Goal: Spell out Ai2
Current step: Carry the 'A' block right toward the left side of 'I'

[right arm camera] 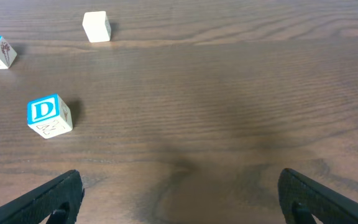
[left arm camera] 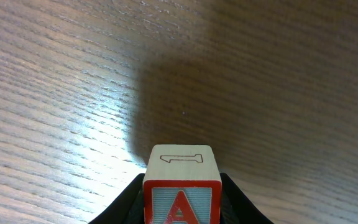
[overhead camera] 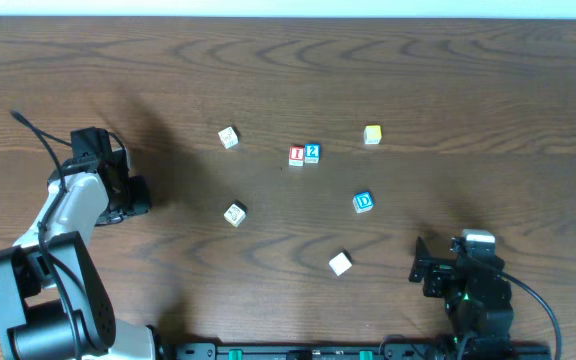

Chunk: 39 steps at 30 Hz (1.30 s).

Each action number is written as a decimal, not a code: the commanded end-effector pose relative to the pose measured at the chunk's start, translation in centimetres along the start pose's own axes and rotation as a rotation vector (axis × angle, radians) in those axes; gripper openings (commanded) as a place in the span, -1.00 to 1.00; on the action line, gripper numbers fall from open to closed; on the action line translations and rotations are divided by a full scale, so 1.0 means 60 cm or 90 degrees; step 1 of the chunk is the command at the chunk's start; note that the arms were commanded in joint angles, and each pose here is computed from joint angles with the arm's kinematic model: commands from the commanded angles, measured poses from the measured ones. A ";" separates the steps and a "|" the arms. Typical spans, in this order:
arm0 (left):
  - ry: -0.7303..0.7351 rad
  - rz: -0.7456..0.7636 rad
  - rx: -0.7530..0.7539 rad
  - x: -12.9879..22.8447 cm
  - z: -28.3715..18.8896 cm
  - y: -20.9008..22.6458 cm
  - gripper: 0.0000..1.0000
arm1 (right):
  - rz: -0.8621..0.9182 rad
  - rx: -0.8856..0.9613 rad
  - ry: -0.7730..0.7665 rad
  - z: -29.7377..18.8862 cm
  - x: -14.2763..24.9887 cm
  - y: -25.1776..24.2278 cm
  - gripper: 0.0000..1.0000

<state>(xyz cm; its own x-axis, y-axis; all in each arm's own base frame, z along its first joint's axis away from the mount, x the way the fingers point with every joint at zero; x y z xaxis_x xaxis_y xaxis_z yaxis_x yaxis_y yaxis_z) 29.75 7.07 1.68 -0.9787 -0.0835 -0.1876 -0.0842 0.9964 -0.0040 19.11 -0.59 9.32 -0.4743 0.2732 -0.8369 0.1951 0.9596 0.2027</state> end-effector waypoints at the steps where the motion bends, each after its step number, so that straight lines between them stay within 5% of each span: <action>1: -0.018 -0.023 0.008 -0.027 -0.015 0.000 -0.53 | -0.001 0.003 0.000 0.001 0.001 -0.003 0.99; 5: -0.045 -0.006 0.018 -0.076 -0.062 -0.013 -0.86 | -0.001 0.003 -0.001 0.001 0.001 -0.003 0.99; 16: -0.258 0.177 0.065 -0.244 -0.206 -0.201 -0.88 | -0.001 0.003 0.000 0.001 0.001 -0.003 0.98; 26: -0.338 0.322 0.060 -0.237 -0.222 -0.390 -0.88 | -0.001 0.003 0.000 0.001 0.001 -0.003 0.98; 39: -0.212 0.252 0.113 -0.232 -0.123 -0.456 -0.88 | -0.001 0.003 -0.001 0.001 0.001 -0.003 0.98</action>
<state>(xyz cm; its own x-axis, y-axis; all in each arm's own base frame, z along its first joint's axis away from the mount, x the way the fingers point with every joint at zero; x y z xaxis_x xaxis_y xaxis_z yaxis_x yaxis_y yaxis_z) 42.60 -18.02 9.54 -0.8246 0.3121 -0.4719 0.3585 0.9335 -0.0090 19.10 -0.59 9.31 -0.4746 0.2732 -0.8367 0.1952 0.9596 0.2026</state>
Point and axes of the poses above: each gripper's point midway between its finger pads, its own z axis out along the fingers, its own y axis along the line the jaws close on, x = y × z, the point moved 1 cm from there along -z, back along the fingers, and after that the axes turned 12 degrees about z, right-handed, at the moved point
